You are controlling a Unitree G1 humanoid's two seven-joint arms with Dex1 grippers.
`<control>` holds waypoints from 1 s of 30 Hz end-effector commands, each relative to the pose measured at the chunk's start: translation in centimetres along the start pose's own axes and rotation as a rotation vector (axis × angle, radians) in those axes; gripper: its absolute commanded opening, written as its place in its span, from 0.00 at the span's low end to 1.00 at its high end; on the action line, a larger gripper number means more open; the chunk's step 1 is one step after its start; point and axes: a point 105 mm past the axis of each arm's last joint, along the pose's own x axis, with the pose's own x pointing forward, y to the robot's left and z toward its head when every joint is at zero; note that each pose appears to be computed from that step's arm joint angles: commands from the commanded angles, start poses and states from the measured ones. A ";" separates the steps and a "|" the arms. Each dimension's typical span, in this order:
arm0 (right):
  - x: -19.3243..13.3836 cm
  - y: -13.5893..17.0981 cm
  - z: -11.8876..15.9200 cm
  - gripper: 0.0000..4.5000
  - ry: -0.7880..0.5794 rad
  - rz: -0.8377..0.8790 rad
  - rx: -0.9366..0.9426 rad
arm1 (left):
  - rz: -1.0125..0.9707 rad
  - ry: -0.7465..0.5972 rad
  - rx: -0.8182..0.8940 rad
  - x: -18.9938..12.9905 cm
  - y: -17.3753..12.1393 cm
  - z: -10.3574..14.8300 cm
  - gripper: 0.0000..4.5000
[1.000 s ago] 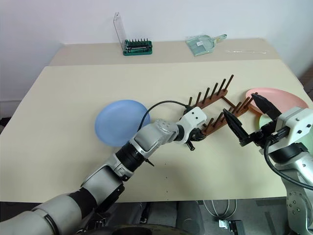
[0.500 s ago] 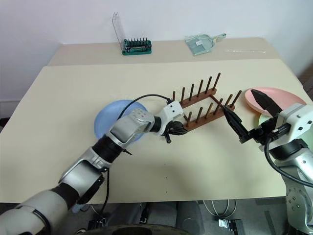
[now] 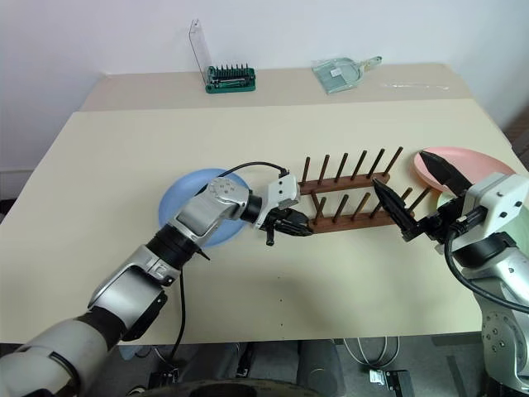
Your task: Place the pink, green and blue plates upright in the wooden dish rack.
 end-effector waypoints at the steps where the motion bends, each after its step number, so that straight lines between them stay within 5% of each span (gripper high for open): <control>1: -0.2 -0.2 1.0 1.00 -0.029 -0.004 -0.030 | -0.038 -0.014 0.068 -0.2 -0.2 0.9 0.15; 11: 0.0 -0.1 1.0 1.00 -0.030 -0.001 -0.028 | -0.054 0.025 0.107 -0.4 0.1 -0.2 0.15; 19: 0.3 -0.3 1.1 1.00 -0.037 0.001 -0.033 | 0.041 -0.007 0.109 -1.5 2.0 1.6 1.00; 30: 0.8 0.3 1.0 1.00 -0.054 0.037 0.014 | 0.066 -0.016 0.063 -6.3 2.6 4.0 1.00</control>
